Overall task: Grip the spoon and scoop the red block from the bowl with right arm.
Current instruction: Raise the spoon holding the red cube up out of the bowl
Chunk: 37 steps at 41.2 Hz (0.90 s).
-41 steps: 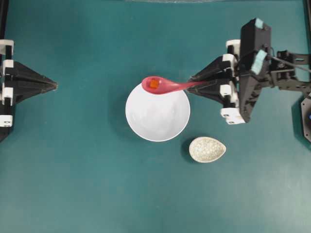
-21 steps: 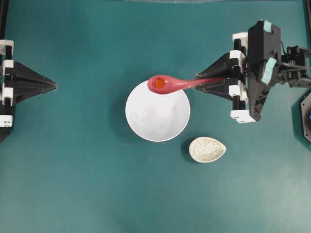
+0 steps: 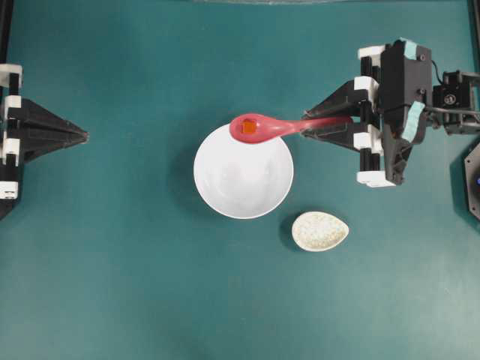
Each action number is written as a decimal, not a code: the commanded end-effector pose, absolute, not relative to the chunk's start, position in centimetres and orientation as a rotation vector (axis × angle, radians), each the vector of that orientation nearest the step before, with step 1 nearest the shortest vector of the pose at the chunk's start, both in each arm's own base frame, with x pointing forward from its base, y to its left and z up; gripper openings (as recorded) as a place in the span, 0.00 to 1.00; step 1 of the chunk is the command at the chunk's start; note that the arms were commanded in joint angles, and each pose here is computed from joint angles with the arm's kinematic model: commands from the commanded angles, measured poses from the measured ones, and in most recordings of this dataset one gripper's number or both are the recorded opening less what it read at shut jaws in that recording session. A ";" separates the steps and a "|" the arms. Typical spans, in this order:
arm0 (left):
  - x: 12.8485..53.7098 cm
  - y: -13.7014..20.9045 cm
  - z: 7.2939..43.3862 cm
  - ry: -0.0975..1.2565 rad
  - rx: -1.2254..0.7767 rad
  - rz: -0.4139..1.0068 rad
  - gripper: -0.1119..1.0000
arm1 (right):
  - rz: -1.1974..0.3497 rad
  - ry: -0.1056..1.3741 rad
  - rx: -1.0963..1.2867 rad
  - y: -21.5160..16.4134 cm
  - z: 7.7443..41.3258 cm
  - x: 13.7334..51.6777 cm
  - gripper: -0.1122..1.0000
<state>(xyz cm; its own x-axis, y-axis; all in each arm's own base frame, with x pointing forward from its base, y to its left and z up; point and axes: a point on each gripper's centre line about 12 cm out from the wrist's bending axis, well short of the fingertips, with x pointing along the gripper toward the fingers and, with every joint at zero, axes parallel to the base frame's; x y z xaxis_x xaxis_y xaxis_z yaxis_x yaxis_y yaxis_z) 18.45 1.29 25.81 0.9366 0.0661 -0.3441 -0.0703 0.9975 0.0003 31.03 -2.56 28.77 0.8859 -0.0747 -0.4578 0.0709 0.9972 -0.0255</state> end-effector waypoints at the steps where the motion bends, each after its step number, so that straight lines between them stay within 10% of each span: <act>1: 18.6 1.3 26.4 0.337 -0.010 0.067 0.10 | -0.074 0.423 -0.011 -2.5 30.6 31.3 0.31; 37: 18.6 0.8 26.8 0.315 0.015 0.038 0.10 | -0.072 0.431 -0.023 -2.5 30.6 31.3 0.31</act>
